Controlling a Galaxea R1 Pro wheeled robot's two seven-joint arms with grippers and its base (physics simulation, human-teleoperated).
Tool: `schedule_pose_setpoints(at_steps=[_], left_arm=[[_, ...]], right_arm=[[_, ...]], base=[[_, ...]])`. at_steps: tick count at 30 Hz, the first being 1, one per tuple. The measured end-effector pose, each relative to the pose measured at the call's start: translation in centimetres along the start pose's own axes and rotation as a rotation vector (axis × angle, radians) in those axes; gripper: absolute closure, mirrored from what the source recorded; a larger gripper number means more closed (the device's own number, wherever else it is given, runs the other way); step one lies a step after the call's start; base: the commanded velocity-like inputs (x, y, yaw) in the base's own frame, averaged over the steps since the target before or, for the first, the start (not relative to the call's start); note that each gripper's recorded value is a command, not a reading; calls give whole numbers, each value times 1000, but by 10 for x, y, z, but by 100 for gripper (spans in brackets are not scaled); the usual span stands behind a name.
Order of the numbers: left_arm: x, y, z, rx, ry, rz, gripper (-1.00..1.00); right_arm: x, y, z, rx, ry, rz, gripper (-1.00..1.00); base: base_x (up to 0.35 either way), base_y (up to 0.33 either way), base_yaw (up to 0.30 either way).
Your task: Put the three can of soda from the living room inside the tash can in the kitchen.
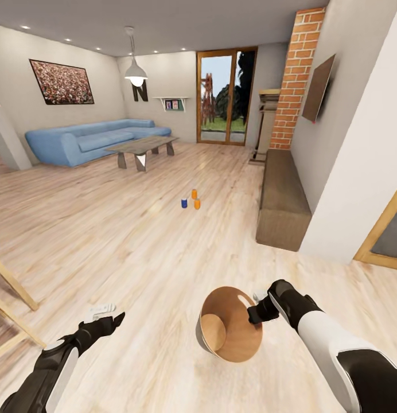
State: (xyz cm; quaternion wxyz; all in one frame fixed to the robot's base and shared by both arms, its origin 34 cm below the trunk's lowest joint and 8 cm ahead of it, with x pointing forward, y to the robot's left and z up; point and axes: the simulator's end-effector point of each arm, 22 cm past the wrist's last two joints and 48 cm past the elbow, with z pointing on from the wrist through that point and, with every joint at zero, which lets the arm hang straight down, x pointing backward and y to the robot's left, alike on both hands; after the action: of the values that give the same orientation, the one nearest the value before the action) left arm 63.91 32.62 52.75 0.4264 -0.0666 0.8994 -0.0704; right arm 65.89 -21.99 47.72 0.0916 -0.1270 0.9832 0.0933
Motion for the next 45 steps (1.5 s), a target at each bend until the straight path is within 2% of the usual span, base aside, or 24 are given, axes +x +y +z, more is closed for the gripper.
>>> schedule_pose_setpoints(at_steps=[25,45], left_arm=[[0,0,0,2,0,0,-100],[0,-1,0,3,1,-3,-100]], right_arm=[[-1,3,1,-6,-1,-1,100],[-2,6,0,-23,-6,3,100]], base=[[327,-87,0],[315,104,0]])
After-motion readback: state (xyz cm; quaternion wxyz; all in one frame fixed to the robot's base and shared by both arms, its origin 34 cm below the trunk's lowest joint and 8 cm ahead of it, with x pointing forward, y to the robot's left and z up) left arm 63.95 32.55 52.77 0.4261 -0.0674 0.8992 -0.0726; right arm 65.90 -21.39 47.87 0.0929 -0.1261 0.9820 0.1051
